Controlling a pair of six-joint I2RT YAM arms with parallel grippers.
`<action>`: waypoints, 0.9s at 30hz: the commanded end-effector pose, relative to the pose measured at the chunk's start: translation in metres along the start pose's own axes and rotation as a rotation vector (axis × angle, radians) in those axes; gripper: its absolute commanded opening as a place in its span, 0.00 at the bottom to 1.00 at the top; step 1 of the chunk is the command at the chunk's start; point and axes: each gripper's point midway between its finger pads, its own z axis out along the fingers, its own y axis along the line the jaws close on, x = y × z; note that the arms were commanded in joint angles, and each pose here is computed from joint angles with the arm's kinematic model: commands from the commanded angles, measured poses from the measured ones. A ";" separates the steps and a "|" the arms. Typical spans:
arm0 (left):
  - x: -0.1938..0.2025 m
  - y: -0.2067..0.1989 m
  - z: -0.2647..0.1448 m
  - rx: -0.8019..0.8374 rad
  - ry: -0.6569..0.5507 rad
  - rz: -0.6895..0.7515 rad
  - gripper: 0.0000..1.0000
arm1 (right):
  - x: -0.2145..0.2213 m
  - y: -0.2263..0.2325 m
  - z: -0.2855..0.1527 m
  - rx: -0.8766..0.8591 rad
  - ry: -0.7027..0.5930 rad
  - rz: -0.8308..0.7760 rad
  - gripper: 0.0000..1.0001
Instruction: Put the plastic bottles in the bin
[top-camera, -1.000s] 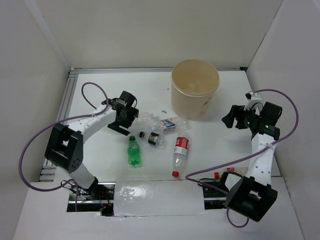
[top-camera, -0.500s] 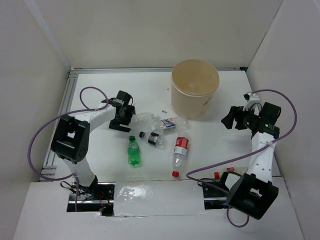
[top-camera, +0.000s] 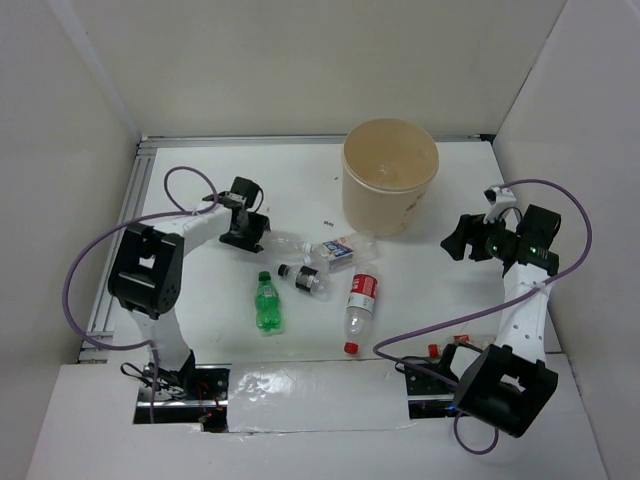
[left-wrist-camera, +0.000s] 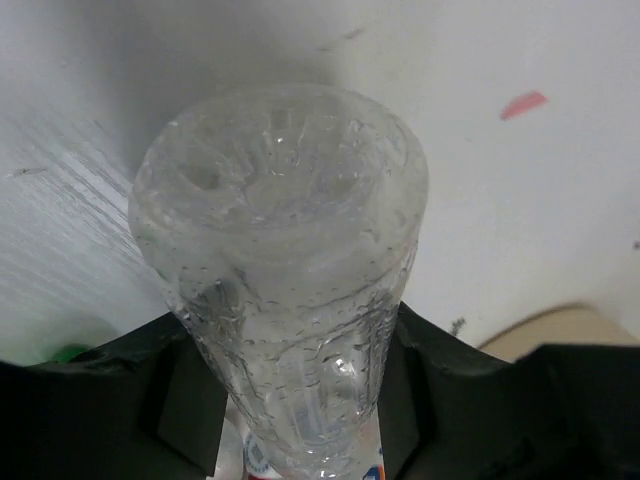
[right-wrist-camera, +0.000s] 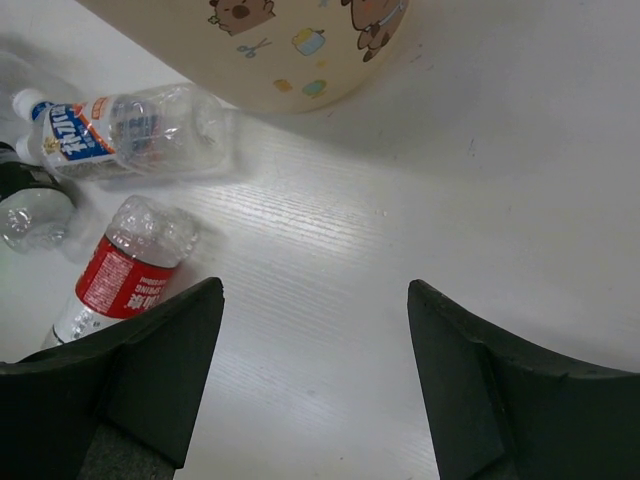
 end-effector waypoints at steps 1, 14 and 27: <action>-0.009 -0.032 -0.045 0.181 -0.029 0.173 0.25 | 0.003 0.008 -0.001 -0.046 0.004 -0.030 0.81; 0.051 -0.170 -0.264 1.003 -0.216 0.683 0.17 | 0.009 -0.001 0.001 -0.055 0.047 -0.136 0.74; 0.123 -0.276 -0.322 1.286 -0.191 0.658 0.27 | 0.016 0.000 -0.004 -0.046 0.065 -0.212 0.78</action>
